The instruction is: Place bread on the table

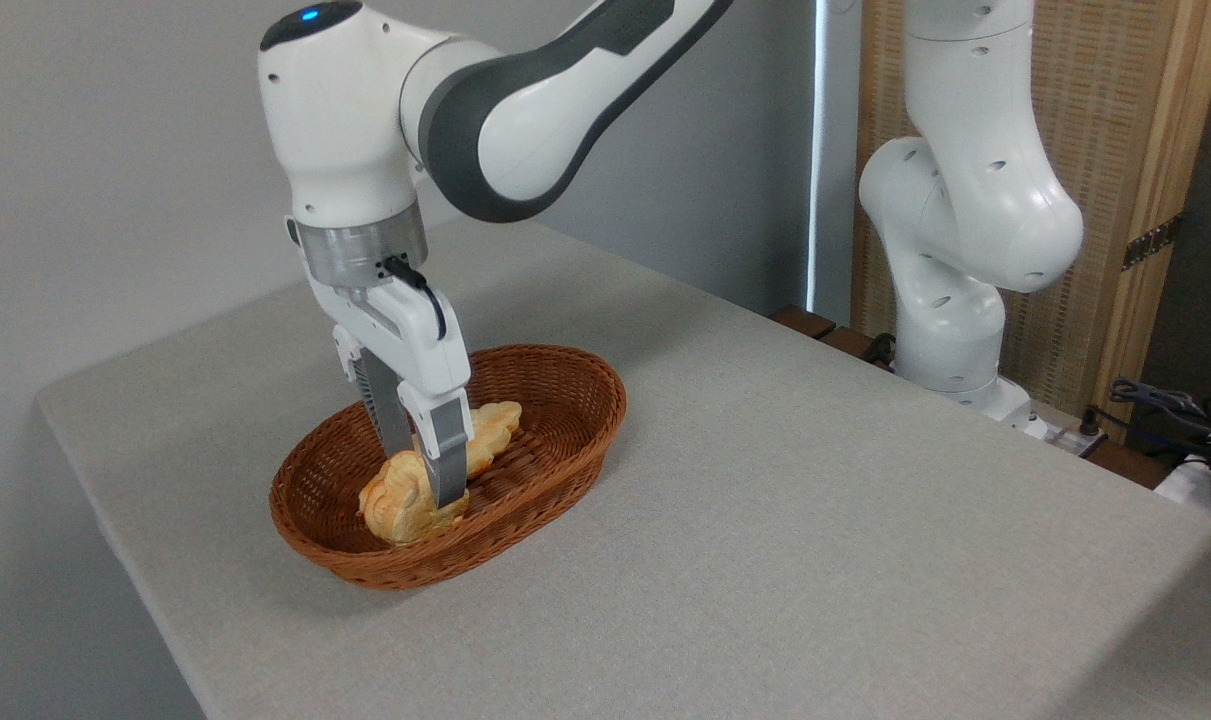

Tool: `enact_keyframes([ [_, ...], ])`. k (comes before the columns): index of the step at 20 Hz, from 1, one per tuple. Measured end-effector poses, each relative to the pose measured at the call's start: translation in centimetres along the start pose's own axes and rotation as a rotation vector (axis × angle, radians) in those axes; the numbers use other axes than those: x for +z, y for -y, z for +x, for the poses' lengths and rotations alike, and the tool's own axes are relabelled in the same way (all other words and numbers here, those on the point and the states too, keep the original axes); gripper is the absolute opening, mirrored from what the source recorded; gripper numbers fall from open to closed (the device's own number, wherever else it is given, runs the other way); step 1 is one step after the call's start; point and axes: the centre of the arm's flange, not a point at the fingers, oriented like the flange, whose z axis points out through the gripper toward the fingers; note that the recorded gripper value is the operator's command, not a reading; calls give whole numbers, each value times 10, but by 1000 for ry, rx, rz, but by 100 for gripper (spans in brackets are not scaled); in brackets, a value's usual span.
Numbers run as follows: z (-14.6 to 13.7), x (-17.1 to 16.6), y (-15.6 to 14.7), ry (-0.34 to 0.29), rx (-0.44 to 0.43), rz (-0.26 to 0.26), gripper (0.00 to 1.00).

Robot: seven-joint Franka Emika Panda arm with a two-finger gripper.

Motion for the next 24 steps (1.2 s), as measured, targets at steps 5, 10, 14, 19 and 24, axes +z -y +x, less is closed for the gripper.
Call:
enact_keyframes([
  [5, 4, 1, 3, -27, 0, 18, 41],
  [10, 5, 1, 3, -33, 0, 22, 41],
  [14, 5, 1, 3, -32, 0, 22, 41],
  [19, 5, 1, 3, -32, 0, 22, 41],
  [24, 4, -1, 5, -37, -4, 25, 42],
])
